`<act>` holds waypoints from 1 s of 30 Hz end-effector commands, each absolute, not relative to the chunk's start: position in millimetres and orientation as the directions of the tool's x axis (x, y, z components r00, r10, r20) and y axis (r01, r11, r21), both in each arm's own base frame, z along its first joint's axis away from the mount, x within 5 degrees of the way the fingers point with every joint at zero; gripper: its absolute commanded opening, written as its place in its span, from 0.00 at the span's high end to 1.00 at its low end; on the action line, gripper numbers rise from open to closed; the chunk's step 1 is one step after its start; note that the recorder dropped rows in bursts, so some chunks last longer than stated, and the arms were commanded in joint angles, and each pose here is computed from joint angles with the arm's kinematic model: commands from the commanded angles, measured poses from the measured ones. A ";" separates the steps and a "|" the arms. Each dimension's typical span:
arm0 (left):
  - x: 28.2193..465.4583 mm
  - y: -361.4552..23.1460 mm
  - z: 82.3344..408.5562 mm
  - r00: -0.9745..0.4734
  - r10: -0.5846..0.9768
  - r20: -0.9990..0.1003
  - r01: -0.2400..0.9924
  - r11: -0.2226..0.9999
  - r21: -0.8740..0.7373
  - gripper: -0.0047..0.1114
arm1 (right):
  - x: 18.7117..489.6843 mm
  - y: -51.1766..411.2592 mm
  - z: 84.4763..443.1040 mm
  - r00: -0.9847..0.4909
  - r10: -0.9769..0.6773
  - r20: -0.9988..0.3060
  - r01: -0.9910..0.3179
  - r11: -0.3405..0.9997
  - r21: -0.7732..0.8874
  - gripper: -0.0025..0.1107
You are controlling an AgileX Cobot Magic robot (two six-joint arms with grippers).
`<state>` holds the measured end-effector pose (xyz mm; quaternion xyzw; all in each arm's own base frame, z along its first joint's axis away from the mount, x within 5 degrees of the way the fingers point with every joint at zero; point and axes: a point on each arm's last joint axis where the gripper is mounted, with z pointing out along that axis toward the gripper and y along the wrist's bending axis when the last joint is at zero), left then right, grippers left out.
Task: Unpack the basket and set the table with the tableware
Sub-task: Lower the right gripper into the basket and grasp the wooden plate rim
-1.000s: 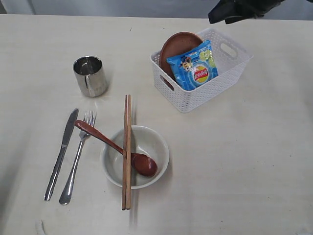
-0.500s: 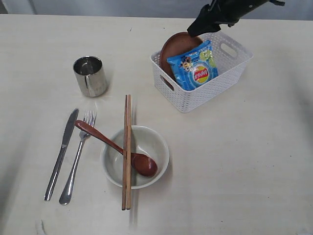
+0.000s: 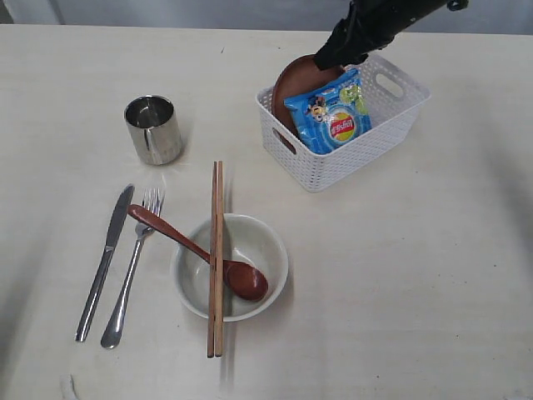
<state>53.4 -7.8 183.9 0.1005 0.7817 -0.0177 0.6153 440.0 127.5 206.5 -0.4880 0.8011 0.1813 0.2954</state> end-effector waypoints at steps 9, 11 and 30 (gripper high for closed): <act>53.4 -7.7 183.9 -0.216 0.132 -0.967 0.176 0.980 0.094 0.96 | 448.8 132.3 198.7 -0.287 -0.724 -0.628 -0.883 0.454 -0.120 0.52; 53.4 -7.7 183.9 -0.216 0.132 -0.967 0.176 0.980 0.094 0.96 | 448.9 132.7 192.7 -0.295 -0.726 -0.621 -0.887 0.449 -0.104 0.52; 53.4 -7.7 183.9 -0.216 0.132 -0.967 0.176 0.980 0.094 0.96 | 452.5 132.4 182.1 -0.269 -0.745 -0.610 -0.893 0.430 -0.131 0.98</act>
